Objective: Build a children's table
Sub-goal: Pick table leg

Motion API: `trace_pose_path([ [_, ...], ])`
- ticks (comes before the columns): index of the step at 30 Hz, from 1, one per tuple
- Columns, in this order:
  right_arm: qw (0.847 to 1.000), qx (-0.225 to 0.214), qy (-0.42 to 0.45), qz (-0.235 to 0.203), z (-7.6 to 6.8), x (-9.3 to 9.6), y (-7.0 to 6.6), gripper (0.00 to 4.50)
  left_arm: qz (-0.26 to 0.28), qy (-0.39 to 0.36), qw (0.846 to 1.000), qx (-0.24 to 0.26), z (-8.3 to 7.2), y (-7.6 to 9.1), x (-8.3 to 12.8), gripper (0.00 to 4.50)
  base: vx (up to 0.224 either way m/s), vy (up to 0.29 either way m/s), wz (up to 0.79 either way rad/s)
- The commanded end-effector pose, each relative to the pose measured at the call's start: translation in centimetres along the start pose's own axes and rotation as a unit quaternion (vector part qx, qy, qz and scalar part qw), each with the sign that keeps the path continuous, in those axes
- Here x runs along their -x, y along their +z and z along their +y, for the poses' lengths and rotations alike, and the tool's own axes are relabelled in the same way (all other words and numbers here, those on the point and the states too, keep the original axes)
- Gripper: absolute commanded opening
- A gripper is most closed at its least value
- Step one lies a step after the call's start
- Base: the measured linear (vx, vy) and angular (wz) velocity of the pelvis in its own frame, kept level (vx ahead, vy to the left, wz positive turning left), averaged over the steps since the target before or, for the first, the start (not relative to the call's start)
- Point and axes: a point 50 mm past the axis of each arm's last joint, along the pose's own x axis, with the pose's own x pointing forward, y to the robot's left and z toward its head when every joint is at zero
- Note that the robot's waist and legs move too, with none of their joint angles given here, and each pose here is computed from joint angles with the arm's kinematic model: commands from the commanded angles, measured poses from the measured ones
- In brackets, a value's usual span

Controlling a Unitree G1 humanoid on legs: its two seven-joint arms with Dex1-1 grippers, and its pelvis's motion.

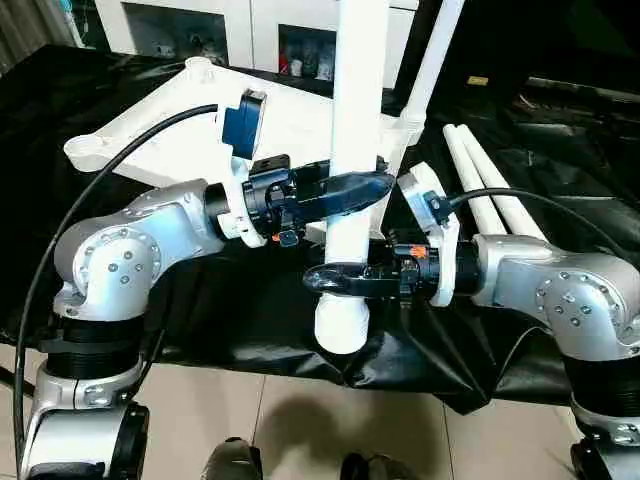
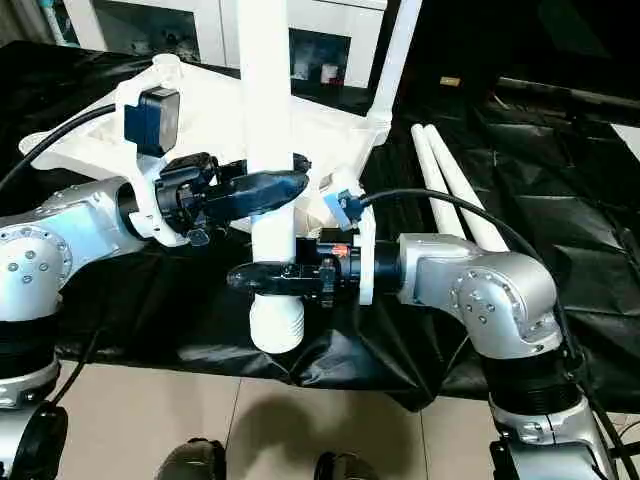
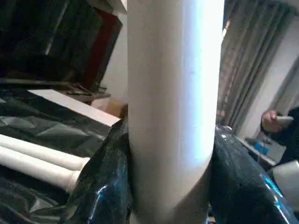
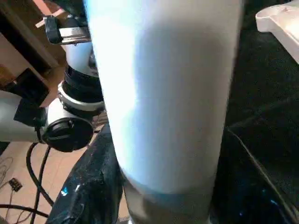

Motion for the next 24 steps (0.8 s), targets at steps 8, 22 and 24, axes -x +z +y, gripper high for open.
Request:
trace_pose_path([
  [8,0.998,-0.003,-0.009,-0.066,-0.1,0.8,1.2,1.87,-0.118,0.046,0.991,0.03,1.1,1.2,-0.3,2.86,0.0,0.0,0.0],
  [22,0.911,0.147,-0.36,-0.141,-3.1,4.5,1.9,1.86,-0.019,0.417,0.894,-0.163,4.1,-0.8,5.6,2.86,0.0,0.0,0.0],
  [24,0.892,0.163,-0.396,-0.145,-3.3,4.8,1.8,1.86,-0.005,0.435,0.882,-0.181,4.1,-1.1,6.0,2.86,0.0,0.0,0.0],
])
